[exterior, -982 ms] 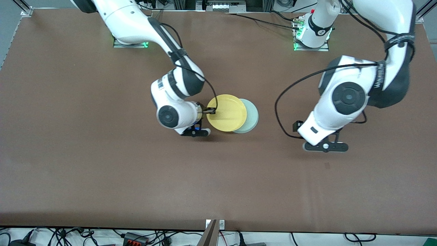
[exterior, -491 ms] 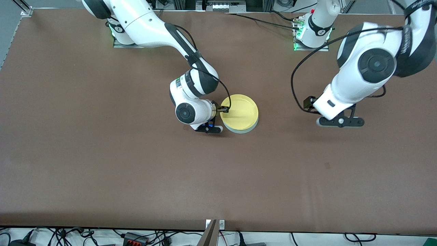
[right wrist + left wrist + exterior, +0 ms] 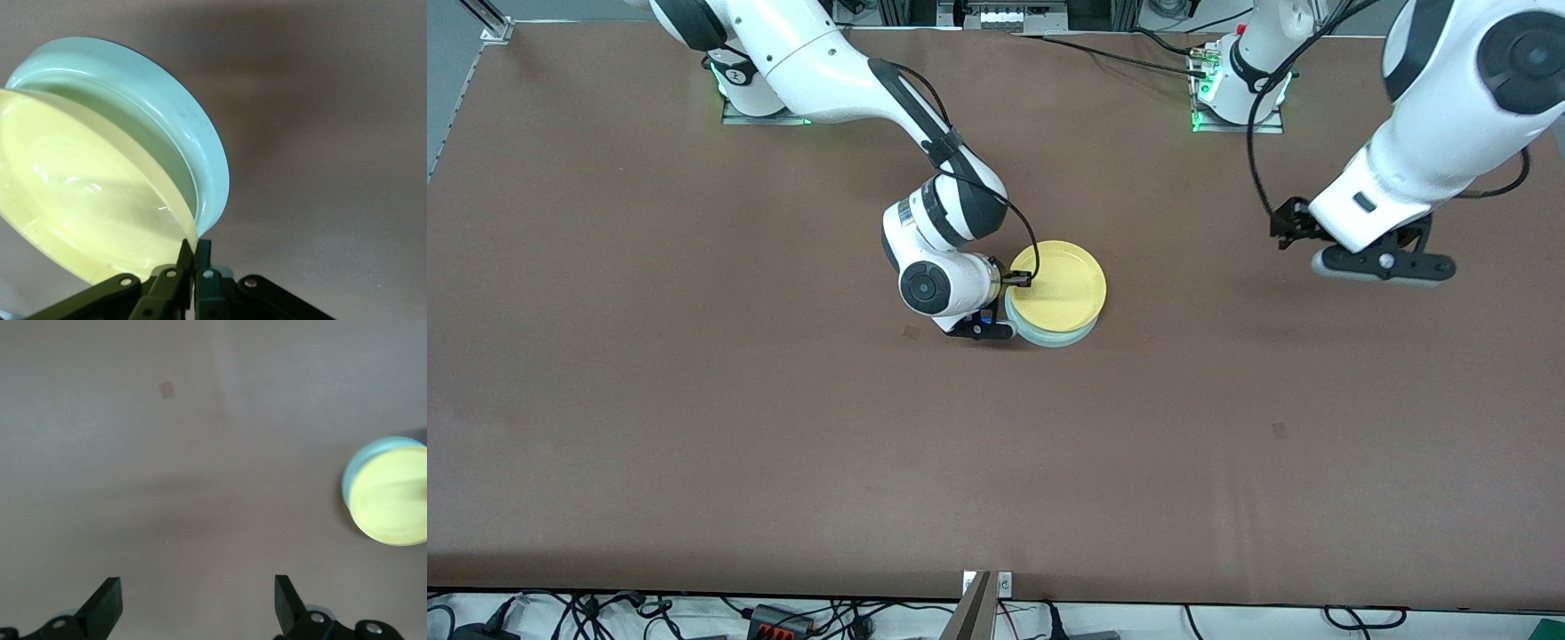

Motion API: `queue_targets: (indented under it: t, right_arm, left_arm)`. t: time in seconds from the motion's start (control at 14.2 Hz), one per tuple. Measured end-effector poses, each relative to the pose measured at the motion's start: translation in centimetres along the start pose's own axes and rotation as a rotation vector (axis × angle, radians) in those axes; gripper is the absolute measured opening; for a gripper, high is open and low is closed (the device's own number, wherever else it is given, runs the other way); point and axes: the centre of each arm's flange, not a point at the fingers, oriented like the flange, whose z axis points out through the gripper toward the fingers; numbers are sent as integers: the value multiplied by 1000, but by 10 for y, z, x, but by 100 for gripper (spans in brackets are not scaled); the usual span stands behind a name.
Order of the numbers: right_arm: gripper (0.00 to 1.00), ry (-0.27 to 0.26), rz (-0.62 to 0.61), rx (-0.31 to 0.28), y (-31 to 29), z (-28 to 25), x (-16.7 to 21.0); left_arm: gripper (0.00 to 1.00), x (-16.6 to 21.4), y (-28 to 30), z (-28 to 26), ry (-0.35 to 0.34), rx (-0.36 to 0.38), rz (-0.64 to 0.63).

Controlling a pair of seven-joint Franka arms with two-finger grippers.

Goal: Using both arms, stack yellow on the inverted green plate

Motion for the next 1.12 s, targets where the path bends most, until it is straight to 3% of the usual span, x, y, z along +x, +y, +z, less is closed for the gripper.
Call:
queue_targets:
  t: [0.28,0.63,0.7,0.91,1.12]
  right_arm:
    - [45,39,33,22,-2,-25,7]
    - [95,152,84,9,32,-147,22]
    - [100,187,89,-1,41,-175,23]
    - [100,297,84,-66,61,-237,18]
    - [100,332,88,-173,99,-282,17]
  left_arm:
    - [100,-28,-20,-12,15,-39,-8]
    - [100,-18,-24,3,-14,-44,-14]
    - [100,-12,-28,6,-18,-52,-22]
    - [100,2,-44,-4,-39,-69,-67]
    - [100,6,-49,-16,-41,-57,-139]
